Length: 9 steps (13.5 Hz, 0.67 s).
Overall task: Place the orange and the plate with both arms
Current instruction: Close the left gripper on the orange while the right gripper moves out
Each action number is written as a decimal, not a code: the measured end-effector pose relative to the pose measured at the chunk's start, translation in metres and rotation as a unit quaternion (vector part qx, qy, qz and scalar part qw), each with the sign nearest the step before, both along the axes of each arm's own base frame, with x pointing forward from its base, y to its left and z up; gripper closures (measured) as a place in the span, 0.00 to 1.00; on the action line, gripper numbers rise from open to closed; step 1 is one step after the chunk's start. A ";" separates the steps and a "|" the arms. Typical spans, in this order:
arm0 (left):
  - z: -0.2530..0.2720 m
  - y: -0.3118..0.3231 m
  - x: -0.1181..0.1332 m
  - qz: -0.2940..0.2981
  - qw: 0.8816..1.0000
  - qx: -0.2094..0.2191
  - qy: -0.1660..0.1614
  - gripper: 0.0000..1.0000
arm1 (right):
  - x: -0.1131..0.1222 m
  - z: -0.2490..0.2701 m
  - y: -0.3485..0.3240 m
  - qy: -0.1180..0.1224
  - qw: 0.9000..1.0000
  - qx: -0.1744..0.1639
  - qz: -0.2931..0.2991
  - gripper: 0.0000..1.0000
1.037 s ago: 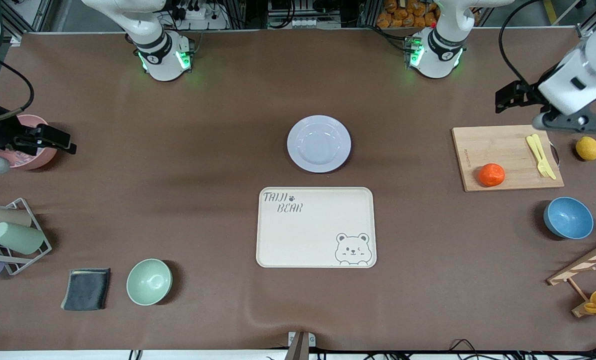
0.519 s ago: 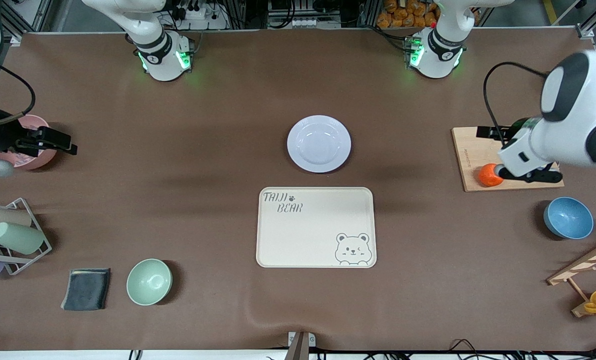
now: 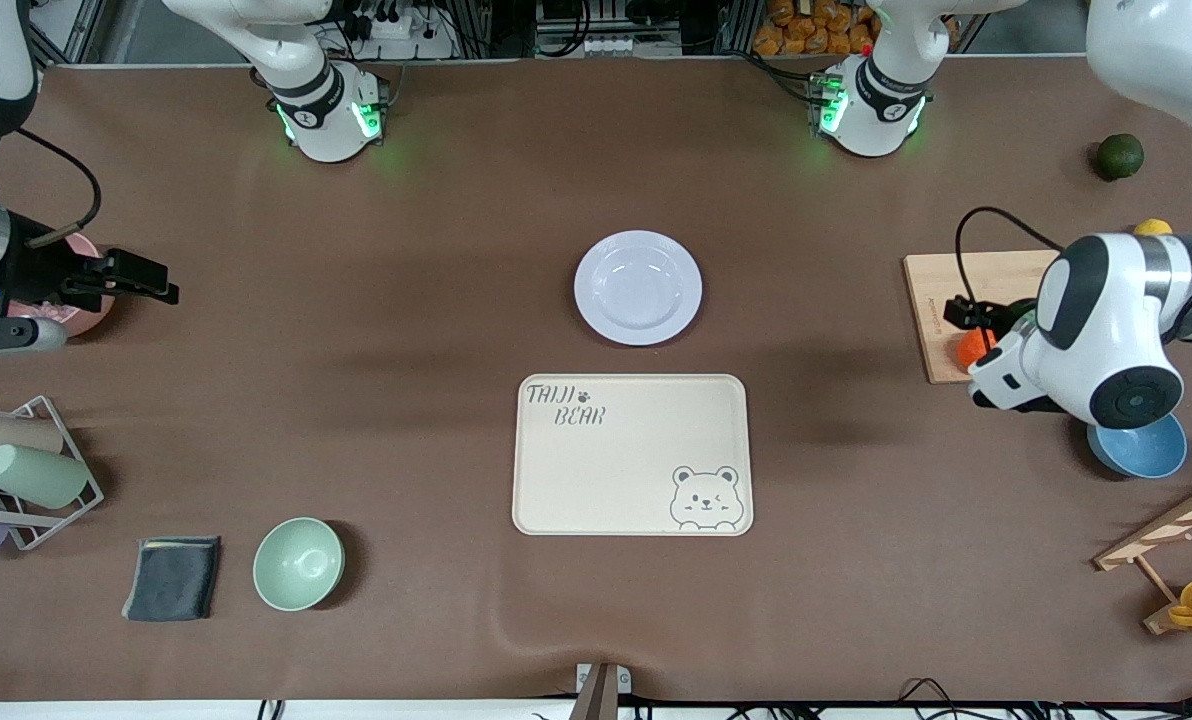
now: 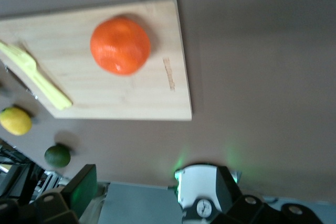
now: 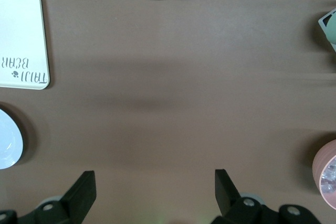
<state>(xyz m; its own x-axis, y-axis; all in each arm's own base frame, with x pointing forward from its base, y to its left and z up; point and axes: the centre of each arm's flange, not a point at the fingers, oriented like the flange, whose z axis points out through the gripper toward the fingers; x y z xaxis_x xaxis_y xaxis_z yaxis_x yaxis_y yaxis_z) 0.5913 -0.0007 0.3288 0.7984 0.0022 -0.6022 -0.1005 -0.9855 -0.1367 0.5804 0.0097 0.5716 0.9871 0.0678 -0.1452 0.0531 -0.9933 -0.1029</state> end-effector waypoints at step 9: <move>-0.058 0.084 -0.013 0.075 0.992 -0.001 -0.100 0.00 | 0.004 -0.013 0.011 0.015 1.000 0.023 -0.010 0.00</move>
